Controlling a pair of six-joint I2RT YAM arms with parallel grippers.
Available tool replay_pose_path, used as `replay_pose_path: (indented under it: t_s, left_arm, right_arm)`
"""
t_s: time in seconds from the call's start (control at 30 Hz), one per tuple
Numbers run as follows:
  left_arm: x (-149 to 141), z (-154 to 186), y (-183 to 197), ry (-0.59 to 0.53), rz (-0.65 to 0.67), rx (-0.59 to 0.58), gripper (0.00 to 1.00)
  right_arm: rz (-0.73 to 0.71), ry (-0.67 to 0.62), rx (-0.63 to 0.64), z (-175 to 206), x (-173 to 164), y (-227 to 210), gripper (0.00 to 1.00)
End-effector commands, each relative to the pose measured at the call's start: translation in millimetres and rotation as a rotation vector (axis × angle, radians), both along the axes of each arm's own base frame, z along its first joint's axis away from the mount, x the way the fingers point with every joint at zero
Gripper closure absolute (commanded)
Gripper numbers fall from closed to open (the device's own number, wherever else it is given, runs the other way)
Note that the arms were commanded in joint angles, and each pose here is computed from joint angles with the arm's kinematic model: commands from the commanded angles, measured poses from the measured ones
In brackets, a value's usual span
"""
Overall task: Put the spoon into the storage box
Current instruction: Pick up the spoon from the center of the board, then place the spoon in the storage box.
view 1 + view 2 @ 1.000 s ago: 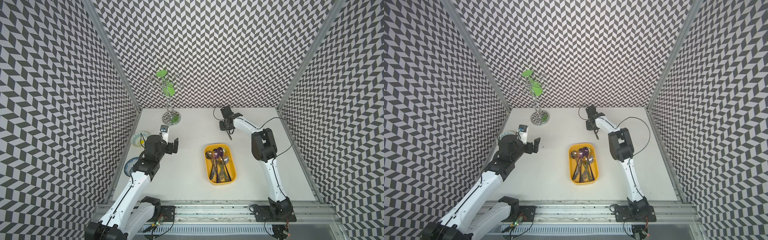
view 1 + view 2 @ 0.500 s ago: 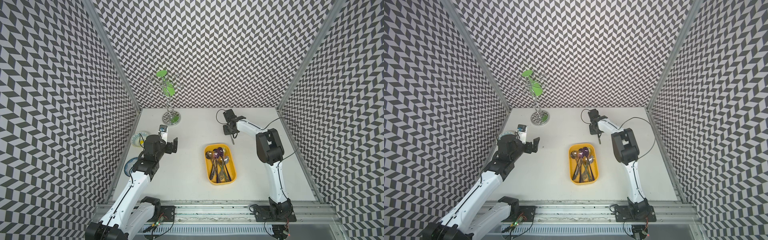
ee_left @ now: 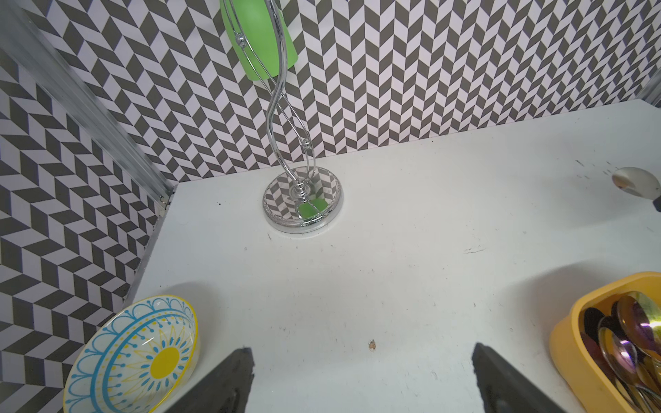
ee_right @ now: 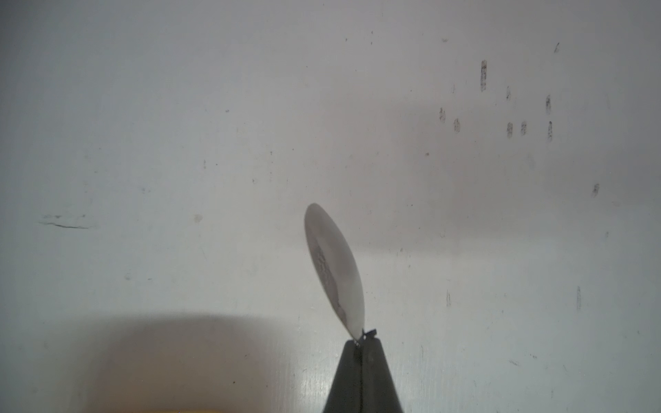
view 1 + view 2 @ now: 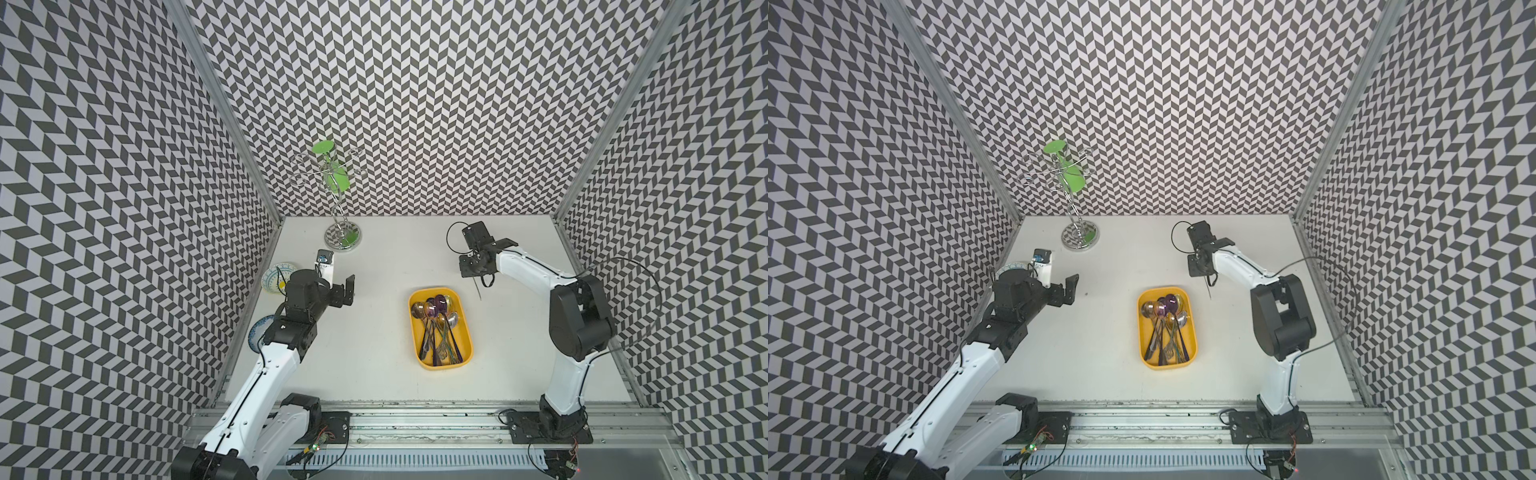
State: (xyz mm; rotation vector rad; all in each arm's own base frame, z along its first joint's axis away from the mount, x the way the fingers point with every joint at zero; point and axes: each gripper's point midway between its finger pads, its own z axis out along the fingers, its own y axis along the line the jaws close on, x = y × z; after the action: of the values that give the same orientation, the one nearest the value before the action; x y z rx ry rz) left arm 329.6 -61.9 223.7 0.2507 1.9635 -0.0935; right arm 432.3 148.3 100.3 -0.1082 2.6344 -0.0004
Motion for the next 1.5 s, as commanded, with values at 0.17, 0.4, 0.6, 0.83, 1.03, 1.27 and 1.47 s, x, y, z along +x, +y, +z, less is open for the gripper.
replay_pose_path:
  t_s: [0.17,0.4,0.6,0.83,1.03,1.27,1.47]
  left_arm:
    - [-3.4,11.7,-2.2,-0.035,-0.023,-0.025,0.0]
    - [-4.1,9.8,-3.3,-0.036,-0.03,-0.023,0.0]
    - [-3.2,8.3,-4.6,-0.027,-0.034,-0.026,0.0]
    - [-2.1,6.0,-5.4,-0.018,-0.036,-0.026,0.0]
    - [-1.2,5.5,-5.7,-0.009,-0.034,-0.022,0.0]
    - [-0.5,3.8,-6.9,-0.004,-0.037,-0.022,0.0]
    - [0.3,3.5,-6.6,0.001,-0.036,-0.02,0.0]
  right_arm:
    - [0.029,-0.058,0.04,28.7,-45.8,29.8,0.93]
    - [0.021,-0.079,0.064,38.7,-94.0,42.8,0.93]
    - [0.019,-0.065,0.116,35.3,-133.5,56.4,0.92]
    - [0.0,-0.063,0.186,38.8,-170.5,77.3,0.9]
    - [0.013,-0.032,0.281,33.2,-184.4,100.6,0.9]
    - [0.037,-0.006,0.321,21.9,-185.7,116.6,0.9]
    - [0.054,0.006,0.335,20.7,-188.0,124.4,0.84]
